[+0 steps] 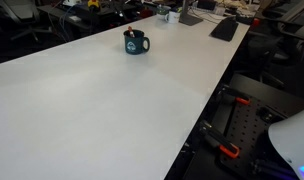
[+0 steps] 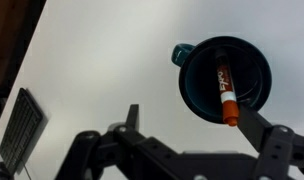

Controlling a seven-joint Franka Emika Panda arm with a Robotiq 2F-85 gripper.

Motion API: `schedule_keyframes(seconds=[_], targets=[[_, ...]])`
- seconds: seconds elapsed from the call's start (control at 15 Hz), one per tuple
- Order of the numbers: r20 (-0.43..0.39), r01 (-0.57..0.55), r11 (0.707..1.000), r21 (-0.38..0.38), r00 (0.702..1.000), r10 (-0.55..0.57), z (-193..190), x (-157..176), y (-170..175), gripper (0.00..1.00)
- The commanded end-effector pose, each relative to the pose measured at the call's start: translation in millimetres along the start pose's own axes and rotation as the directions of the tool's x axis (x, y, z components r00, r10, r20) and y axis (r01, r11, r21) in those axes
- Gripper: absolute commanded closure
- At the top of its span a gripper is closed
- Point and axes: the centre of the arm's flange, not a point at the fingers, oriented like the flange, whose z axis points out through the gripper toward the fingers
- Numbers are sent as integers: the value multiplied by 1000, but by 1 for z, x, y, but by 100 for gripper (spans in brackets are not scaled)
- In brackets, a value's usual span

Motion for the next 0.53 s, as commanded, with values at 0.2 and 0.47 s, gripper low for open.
schedule_keyframes(seconds=[0.2,0.47], targets=[[75,253,967,35,964,-255,37,24,-13,0],[84,258,966,18,962,-258,56,11,-6,0]])
